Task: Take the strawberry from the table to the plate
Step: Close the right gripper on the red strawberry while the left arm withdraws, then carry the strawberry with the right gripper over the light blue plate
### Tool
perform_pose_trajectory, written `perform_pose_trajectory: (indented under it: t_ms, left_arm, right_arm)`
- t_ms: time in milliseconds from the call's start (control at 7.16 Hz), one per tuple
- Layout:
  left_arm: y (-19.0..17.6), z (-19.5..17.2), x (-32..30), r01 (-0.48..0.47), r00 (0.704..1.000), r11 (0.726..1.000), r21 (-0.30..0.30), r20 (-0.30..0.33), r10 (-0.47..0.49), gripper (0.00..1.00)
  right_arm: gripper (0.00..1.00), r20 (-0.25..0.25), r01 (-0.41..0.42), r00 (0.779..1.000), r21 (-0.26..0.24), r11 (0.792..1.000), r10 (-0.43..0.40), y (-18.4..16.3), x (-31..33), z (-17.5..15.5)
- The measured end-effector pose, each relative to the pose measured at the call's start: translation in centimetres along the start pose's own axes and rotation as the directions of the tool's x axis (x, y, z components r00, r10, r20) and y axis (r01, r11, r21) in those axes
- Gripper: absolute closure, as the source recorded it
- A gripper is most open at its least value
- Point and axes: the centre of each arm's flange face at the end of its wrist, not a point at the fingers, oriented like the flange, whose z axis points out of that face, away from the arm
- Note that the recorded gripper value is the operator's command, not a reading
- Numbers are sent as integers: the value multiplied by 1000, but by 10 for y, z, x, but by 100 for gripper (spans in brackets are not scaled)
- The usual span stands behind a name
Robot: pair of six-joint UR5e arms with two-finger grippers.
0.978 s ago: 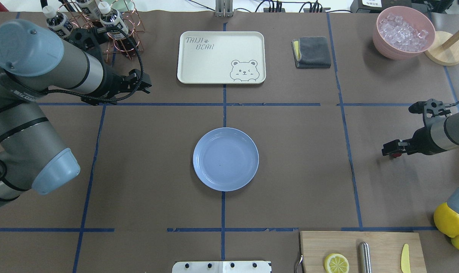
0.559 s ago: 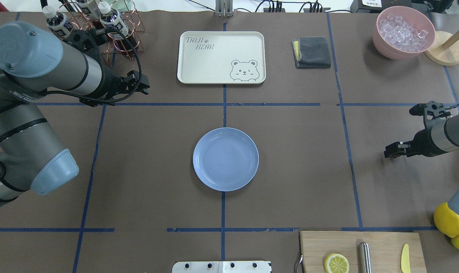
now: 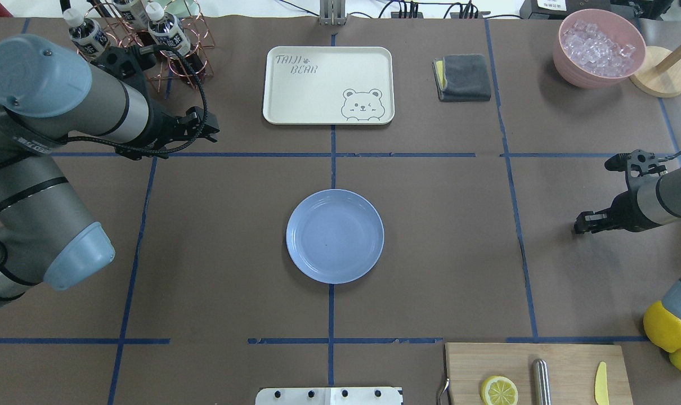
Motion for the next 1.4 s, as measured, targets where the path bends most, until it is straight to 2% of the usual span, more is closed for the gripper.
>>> perform_pose_trajectory:
  t_ms: [279, 559, 699, 1118, 1397]
  left_arm:
    - [0, -1, 0, 0, 1000, 1000, 1, -2, 0, 0]
    - [-8, -5, -4, -32, 999, 999, 11, 2, 32, 0]
    - [-18, -8, -12, -80, 997, 997, 19, 17, 80, 0]
    - [-64, -20, -68, -253, 964, 967, 14, 89, 251, 0]
    - [-105, -39, -128, -344, 930, 939, 3, 136, 340, 0]
  right_arm:
    - [100, 10, -8, 1000, 31, 1000, 7, -9, 2, -14]
    - [100, 62, -14, 998, 60, 998, 11, -26, -12, -46]
    - [100, 91, -15, 996, 69, 997, 8, -41, -33, -63]
    - [100, 151, 11, 988, 83, 996, -24, -101, -161, -103]
    - [100, 208, -17, 978, 73, 997, 2, -101, -272, -108]
